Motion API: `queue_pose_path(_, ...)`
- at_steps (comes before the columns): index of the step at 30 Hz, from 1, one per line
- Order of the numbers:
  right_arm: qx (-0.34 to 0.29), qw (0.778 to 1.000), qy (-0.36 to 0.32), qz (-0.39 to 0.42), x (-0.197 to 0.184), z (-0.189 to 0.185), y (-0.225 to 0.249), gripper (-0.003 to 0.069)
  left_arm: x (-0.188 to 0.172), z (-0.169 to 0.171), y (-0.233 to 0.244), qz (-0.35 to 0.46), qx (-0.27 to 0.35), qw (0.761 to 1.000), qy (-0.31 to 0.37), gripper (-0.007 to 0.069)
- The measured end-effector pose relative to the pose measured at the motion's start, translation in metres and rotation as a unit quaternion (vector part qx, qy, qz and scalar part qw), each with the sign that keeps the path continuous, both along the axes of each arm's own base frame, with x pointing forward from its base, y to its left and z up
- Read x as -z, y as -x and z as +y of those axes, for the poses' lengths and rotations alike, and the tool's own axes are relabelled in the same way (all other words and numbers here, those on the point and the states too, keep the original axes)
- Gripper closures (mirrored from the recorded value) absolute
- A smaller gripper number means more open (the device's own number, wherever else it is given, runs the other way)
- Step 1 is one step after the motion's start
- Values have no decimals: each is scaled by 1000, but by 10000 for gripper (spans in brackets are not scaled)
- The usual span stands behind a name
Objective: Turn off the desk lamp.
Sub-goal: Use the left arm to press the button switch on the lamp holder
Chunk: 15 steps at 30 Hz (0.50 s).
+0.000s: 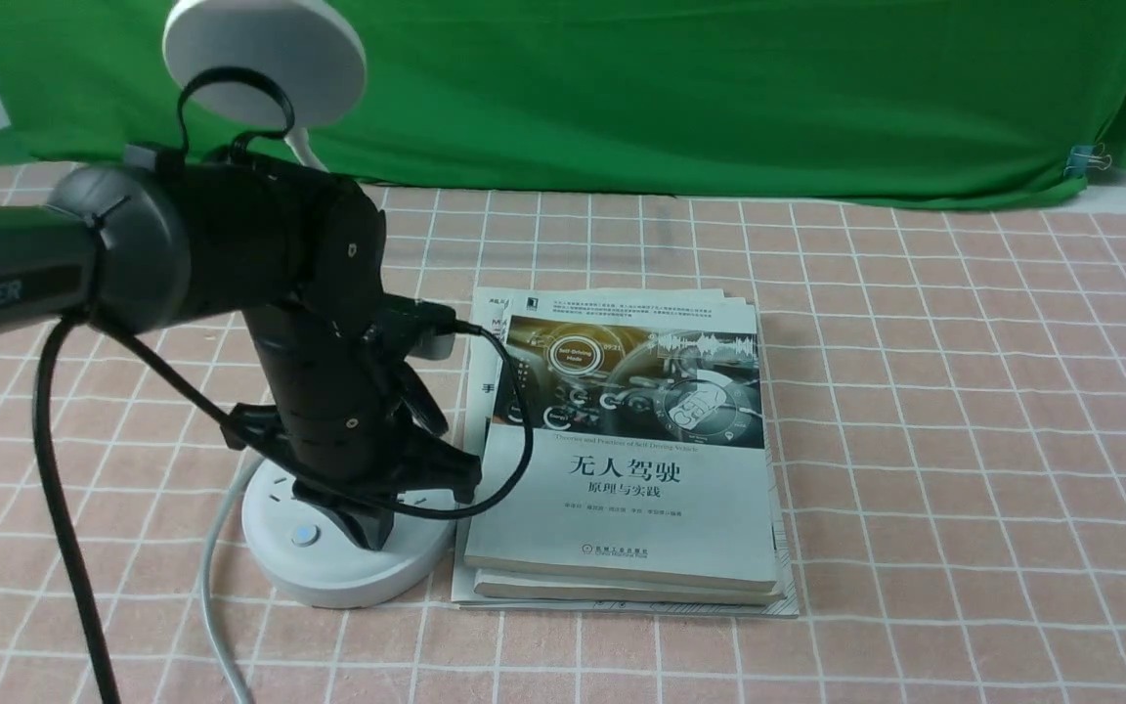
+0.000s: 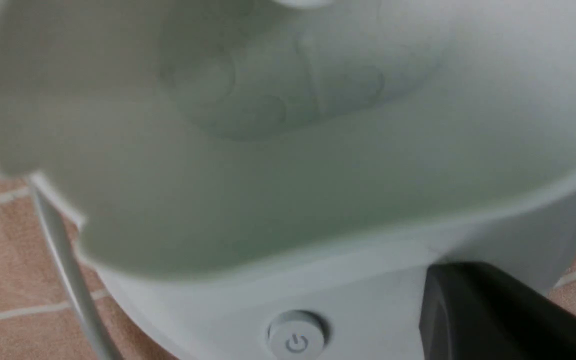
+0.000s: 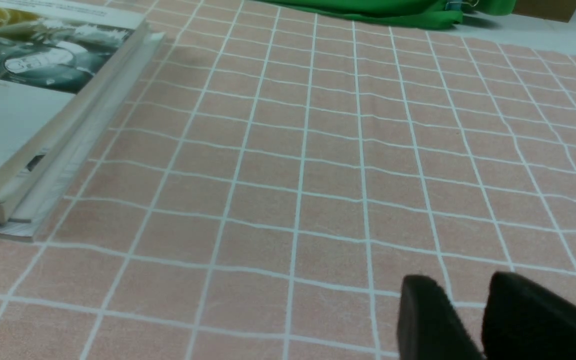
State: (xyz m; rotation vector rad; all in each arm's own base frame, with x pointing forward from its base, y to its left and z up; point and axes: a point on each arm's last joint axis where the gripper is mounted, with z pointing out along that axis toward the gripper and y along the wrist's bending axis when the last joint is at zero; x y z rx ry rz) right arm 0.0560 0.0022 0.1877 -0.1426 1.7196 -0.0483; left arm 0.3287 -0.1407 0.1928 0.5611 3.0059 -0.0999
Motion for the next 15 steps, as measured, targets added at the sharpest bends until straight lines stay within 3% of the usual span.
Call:
queue_pose_path(8,0,1000,0,0,0,0,0,419,-8,2,5,7,2,1000,-2,629)
queue_pose_path(15,0,1000,0,0,0,0,0,419,-55,3,34,-46,7,999,25,629)
